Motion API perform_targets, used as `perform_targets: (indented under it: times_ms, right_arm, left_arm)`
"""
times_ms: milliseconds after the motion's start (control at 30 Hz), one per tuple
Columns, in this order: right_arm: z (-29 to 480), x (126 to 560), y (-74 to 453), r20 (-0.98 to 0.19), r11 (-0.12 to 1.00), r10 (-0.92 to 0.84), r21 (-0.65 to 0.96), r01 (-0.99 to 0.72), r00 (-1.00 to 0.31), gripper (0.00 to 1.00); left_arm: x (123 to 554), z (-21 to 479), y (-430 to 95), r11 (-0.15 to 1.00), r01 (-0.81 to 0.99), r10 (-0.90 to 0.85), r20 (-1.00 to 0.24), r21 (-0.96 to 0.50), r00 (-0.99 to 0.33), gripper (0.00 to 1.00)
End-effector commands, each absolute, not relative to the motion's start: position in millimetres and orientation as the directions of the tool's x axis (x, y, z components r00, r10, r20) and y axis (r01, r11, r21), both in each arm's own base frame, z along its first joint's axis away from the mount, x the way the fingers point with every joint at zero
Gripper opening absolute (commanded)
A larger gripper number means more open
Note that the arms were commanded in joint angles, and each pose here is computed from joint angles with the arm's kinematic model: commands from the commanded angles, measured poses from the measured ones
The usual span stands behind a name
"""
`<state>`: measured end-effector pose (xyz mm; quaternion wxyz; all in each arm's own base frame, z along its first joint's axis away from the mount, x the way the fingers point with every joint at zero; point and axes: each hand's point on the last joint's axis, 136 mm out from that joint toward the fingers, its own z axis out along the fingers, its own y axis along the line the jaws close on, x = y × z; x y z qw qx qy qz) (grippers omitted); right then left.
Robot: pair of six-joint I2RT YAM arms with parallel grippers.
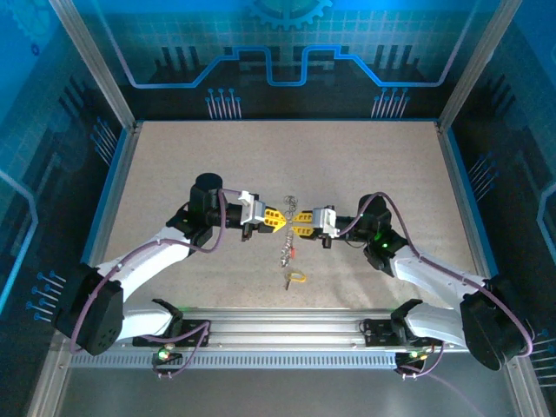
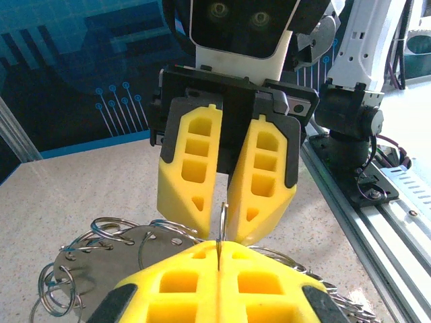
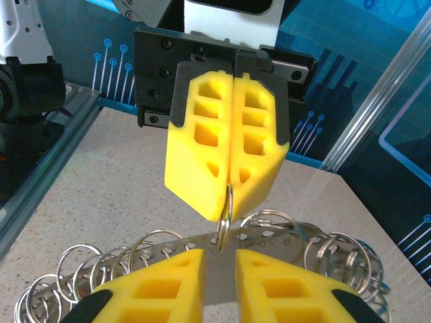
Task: Put the keys on the keyring
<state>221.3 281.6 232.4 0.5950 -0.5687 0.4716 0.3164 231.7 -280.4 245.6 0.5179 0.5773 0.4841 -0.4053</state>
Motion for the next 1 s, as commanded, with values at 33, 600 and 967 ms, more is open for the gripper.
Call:
perform_targets:
  times_ms: [33, 600, 967]
  right_arm:
    - [249.9, 220.2, 287.9, -0.915, 0.151, -0.125, -0.400, -0.904, 0.384, 0.21]
    - [250.7, 223.4, 288.2, -0.920, 0.170, -0.128, -0.388, -0.906, 0.370, 0.12]
    - [249.1, 225.1, 288.4, -0.918, 0.176, -0.138, -0.391, -0.903, 0.371, 0.00]
  left_arm:
    - [232.6, 260.0, -283.7, -0.006, 0.971, 0.117, -0.964, 0.240, 0.239, 0.00]
    - [236.3, 252.2, -283.5, 0.012, 0.974, 0.143, -0.965, 0.225, 0.221, 0.00]
    - [230.1, 247.2, -283.2, -0.020, 0.976, 0.151, -0.964, 0.216, 0.217, 0.16]
